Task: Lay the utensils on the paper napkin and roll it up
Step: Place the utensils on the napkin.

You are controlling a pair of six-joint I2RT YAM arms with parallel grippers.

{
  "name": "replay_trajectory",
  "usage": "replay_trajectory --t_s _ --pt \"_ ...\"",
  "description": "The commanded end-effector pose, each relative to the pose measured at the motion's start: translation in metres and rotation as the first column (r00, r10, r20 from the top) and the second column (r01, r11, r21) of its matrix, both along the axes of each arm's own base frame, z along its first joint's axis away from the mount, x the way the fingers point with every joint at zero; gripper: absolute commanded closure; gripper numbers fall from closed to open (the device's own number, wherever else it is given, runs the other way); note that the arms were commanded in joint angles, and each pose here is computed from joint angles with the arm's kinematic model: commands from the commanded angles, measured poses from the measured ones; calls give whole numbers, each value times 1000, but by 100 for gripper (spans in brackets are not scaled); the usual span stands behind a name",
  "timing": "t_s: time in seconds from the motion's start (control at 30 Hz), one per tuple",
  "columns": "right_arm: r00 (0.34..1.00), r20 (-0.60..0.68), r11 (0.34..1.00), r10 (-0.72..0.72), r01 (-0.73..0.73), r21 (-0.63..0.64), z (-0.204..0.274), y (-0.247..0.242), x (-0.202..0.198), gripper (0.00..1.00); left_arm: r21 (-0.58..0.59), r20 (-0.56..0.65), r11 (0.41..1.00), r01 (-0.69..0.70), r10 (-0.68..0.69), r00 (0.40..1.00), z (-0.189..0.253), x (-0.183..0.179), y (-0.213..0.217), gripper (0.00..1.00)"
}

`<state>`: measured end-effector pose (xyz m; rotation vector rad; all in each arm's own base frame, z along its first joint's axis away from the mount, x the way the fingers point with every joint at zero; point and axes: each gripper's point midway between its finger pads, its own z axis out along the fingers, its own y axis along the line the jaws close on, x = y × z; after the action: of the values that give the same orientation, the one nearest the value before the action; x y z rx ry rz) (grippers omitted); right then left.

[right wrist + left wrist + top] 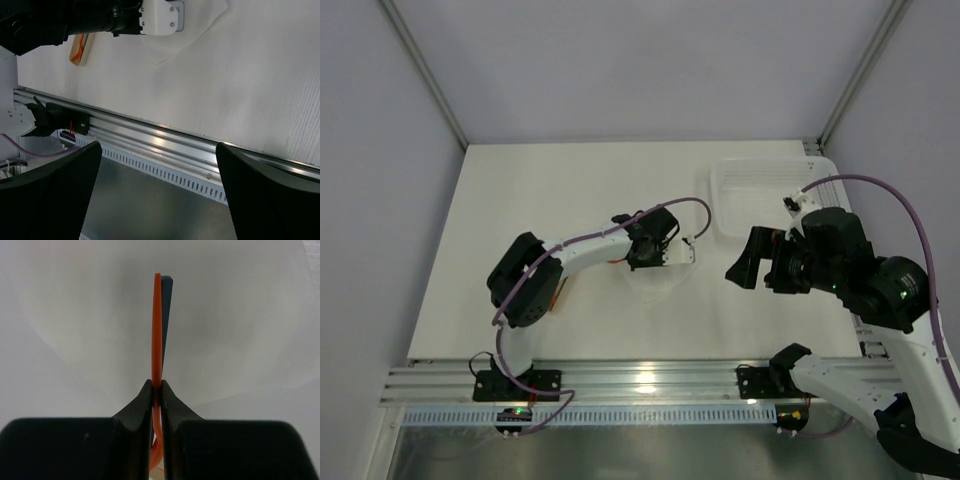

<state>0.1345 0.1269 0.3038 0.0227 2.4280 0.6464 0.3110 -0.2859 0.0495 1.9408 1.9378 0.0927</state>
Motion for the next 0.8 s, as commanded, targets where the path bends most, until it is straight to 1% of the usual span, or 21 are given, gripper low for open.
replay_trajectory --t_s 0.0,0.27,0.47,0.57,0.77 --pt "999 -10 999 -37 38 13 3 -8 -11 1 -43 50 998 54 -52 997 18 16 -21 100" --pt "998 -13 997 -65 65 33 2 -12 -16 1 -16 80 998 68 -67 995 14 21 -30 100" --pt "997 -11 996 -81 82 43 4 -11 -14 1 -26 81 997 78 -75 994 14 23 -38 100" --pt "996 -11 995 -86 86 52 6 -10 -13 1 -5 67 997 74 -74 995 6 24 -37 100" --pt "995 -17 994 -95 96 52 4 -11 -13 1 -14 59 996 85 -84 995 1 28 -46 100"
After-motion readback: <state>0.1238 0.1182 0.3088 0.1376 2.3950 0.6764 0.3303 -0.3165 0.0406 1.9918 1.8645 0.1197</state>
